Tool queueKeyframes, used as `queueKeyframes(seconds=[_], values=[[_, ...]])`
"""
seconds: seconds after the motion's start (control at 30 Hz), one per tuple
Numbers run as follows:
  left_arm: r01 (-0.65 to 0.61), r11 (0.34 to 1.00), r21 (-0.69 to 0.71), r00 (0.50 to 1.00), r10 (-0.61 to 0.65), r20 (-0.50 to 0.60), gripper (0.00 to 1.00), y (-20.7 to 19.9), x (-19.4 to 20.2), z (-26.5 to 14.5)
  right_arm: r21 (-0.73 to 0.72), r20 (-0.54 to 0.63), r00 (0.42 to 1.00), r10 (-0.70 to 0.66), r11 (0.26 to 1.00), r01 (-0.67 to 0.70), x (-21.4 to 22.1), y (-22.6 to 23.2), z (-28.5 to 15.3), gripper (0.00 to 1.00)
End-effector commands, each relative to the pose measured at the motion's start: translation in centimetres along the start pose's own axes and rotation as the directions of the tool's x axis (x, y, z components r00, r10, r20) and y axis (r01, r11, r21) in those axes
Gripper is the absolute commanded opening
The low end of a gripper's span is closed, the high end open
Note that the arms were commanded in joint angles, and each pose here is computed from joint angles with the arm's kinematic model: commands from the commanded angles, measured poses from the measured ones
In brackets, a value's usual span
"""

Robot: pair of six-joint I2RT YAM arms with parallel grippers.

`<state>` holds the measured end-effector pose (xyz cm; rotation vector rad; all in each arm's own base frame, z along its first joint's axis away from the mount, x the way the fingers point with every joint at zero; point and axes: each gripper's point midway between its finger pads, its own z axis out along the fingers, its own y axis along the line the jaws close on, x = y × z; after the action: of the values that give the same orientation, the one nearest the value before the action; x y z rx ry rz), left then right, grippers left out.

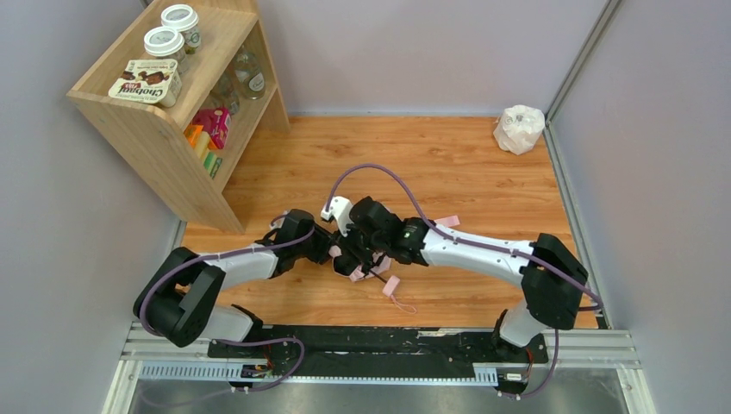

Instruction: Put away the umbrella

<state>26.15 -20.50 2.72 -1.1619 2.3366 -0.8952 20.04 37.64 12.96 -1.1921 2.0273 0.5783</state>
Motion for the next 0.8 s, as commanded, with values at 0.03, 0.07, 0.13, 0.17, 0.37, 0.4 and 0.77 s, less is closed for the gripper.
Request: queueKeyframes(seconds=[0.03, 0.07, 0.13, 0.17, 0.37, 0.4, 0.77], values=[[-0.017, 0.978, -0.208, 0.999, 0.027, 0.047, 0.0, 5.9, -0.8, -0.4, -0.148, 0.068, 0.98, -0.186, 0.97, 0.195, -2.8, 1.3, 2.5, 0.33], [-0.016, 0.978, -0.206, 0.999, 0.026, 0.045, 0.0, 5.9, -0.7, -0.3, -0.162, 0.05, 0.981, -0.185, 0.968, 0.191, -2.3, 1.5, 3.0, 0.33], [-0.015, 0.981, -0.196, 0.999, 0.025, 0.047, 0.0, 5.6, -0.8, -0.4, -0.16, 0.025, 0.984, -0.175, 0.971, 0.177, -1.7, 1.3, 3.9, 0.33], [-0.017, 0.981, -0.191, 0.998, 0.026, 0.048, 0.0, 5.4, -0.8, -0.4, -0.163, 0.007, 0.986, -0.169, 0.972, 0.168, -1.1, 1.3, 4.3, 0.33], [-0.019, 0.985, -0.173, 0.998, 0.03, 0.064, 0.0, 5.1, -1.1, -0.7, -0.149, -0.099, 0.988, -0.119, 0.983, 0.103, 3.7, 1.0, 4.4, 0.26], [-0.021, 0.986, -0.164, 0.997, 0.032, 0.064, 0.0, 4.8, -1.0, -0.8, -0.148, -0.122, 0.987, -0.107, 0.985, 0.089, 4.5, 1.0, 4.1, 0.22], [-0.018, 0.991, -0.132, 0.997, 0.028, 0.072, 0.0, 3.7, -1.3, -1.2, -0.099, -0.236, 0.966, 0.104, 0.987, -0.13, 11.0, 1.9, -1.7, 0.04]])
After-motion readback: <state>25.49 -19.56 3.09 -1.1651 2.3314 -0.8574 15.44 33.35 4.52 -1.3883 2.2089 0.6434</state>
